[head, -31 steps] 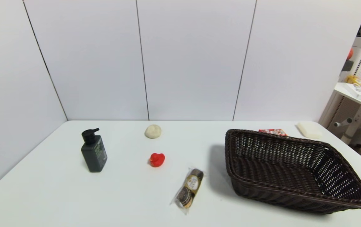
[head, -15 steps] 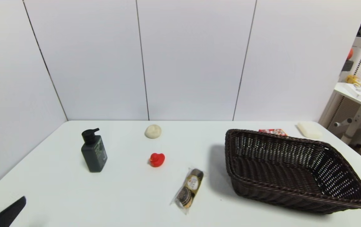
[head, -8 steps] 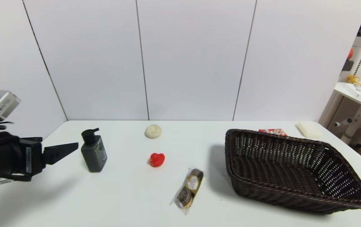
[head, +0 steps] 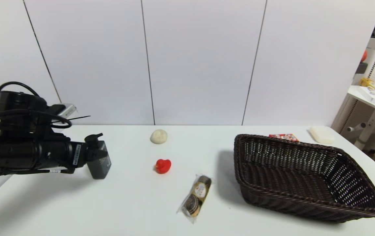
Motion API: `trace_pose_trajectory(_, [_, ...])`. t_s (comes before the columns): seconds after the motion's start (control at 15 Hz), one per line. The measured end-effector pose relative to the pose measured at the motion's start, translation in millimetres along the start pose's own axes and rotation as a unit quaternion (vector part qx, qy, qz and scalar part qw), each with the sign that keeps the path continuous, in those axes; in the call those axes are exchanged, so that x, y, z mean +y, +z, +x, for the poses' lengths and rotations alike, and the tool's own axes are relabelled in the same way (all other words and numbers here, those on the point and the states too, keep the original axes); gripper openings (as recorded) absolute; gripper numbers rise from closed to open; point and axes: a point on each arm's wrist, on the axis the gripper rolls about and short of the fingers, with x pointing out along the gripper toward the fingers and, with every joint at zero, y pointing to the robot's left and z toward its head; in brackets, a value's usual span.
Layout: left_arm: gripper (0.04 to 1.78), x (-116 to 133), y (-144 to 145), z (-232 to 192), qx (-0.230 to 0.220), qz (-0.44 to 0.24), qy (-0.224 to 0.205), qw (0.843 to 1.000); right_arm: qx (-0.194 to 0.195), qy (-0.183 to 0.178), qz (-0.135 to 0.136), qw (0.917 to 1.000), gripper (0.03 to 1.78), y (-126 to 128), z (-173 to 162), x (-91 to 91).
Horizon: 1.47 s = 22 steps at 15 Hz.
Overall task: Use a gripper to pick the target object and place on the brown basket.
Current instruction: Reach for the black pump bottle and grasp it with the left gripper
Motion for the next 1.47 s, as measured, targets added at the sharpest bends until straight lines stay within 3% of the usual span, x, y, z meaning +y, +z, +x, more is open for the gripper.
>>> trace_pose_trajectory(0.13, [1.69, 3, -6, 16, 0.039, -0.006, 0.002, 0.999, 0.0, 0.0, 0.0, 1.0, 1.7, 0, 0, 0.0])
trace_pose_trajectory(0.4, [1.69, 10, -7, 37, 0.065, -0.016, 0.009, 0.998, 0.0, 0.0, 0.0, 1.0, 1.7, 0, 0, 0.0])
trace_pose_trajectory(0.67, [1.69, 14, 0, 49, 0.065, -0.018, 0.011, 0.998, 0.0, 0.0, 0.0, 1.0, 1.7, 0, 0, 0.0])
trace_pose_trajectory(1.07, [1.69, 16, 4, 60, 0.029, -0.015, 0.012, 0.999, 0.0, 0.0, 0.0, 1.0, 1.7, 0, 0, 0.0])
trace_pose_trajectory(1.47, [1.69, 17, -3, 68, 0.02, -0.027, 0.012, 0.999, 0.0, 0.0, 0.0, 1.0, 1.7, 0, 0, 0.0])
